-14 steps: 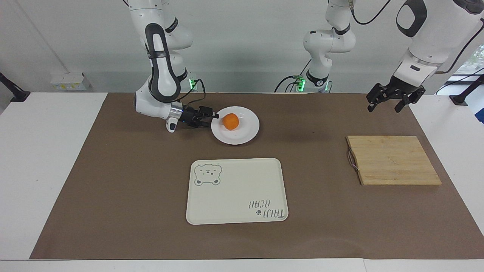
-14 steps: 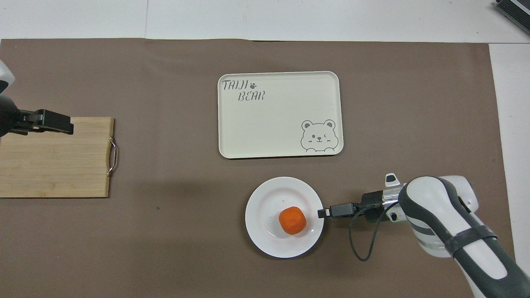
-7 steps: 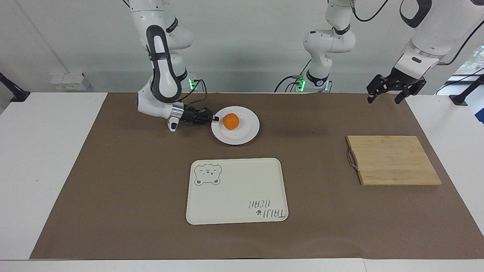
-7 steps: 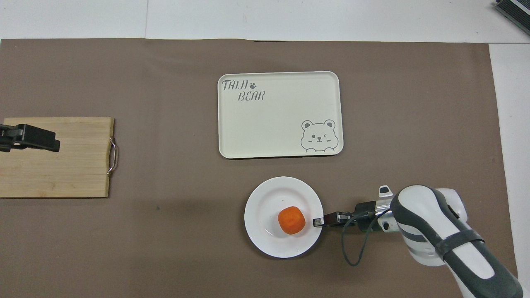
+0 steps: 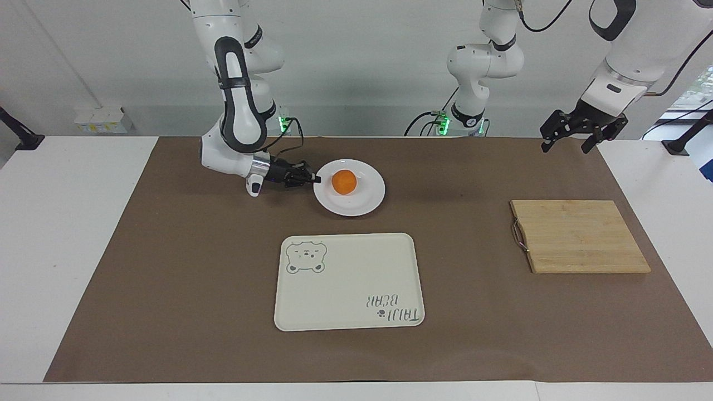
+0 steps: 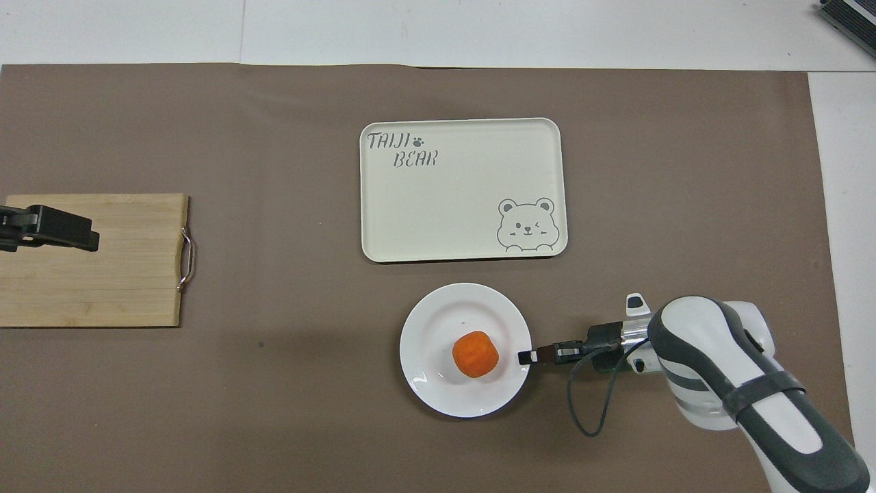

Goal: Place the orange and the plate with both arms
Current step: 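Grasp the plate rim with the right gripper, then slide the plate onto the bear tray with the right gripper, then open the right gripper and release the plate rim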

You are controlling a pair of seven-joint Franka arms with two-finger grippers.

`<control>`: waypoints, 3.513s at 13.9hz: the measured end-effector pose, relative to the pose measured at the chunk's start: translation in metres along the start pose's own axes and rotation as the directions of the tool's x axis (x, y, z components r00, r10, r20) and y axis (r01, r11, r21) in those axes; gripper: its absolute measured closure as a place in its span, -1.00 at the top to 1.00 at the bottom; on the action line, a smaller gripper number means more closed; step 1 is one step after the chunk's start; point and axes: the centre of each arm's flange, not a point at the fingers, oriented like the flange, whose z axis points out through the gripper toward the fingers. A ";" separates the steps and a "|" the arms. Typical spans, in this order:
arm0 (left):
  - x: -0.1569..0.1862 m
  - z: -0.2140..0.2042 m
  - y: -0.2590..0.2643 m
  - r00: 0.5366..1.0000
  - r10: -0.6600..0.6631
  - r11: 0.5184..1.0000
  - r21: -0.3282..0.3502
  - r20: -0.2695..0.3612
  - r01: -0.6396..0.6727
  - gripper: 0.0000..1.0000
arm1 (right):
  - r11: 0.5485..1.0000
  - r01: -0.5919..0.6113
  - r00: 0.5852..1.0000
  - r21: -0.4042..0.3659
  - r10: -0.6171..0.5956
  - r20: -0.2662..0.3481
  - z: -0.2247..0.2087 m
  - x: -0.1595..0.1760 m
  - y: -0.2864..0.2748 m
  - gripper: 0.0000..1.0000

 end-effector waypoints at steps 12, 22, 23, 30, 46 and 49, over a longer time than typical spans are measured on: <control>0.000 0.000 0.000 1.000 0.000 1.000 0.000 0.000 0.000 1.00 | 0.985 -0.113 0.989 0.133 0.124 -0.077 -0.076 0.103 -0.043 -0.92; 0.000 0.000 0.000 1.000 0.000 1.000 0.000 0.000 0.000 1.00 | 0.978 -0.203 0.957 0.052 0.209 -0.202 -0.028 0.218 -0.035 -0.92; 0.000 0.000 0.000 1.000 0.000 1.000 0.000 0.000 0.000 1.00 | 0.976 -0.210 0.956 0.050 0.215 -0.199 -0.024 0.221 -0.029 -0.92; 0.000 0.000 0.000 1.000 0.000 1.000 0.000 0.000 0.000 1.00 | 0.984 -0.177 0.965 0.037 0.181 -0.190 -0.014 0.224 -0.029 -0.92; 0.000 0.000 0.000 1.000 0.000 1.000 0.000 0.000 0.000 1.00 | 0.959 -0.071 0.988 -0.276 0.030 -0.149 -0.055 0.222 -0.060 1.00; 0.000 0.000 0.000 1.000 0.000 1.000 0.000 0.000 0.000 1.00 | 0.908 -0.046 0.989 -0.417 -0.017 -0.148 -0.085 0.214 -0.097 1.00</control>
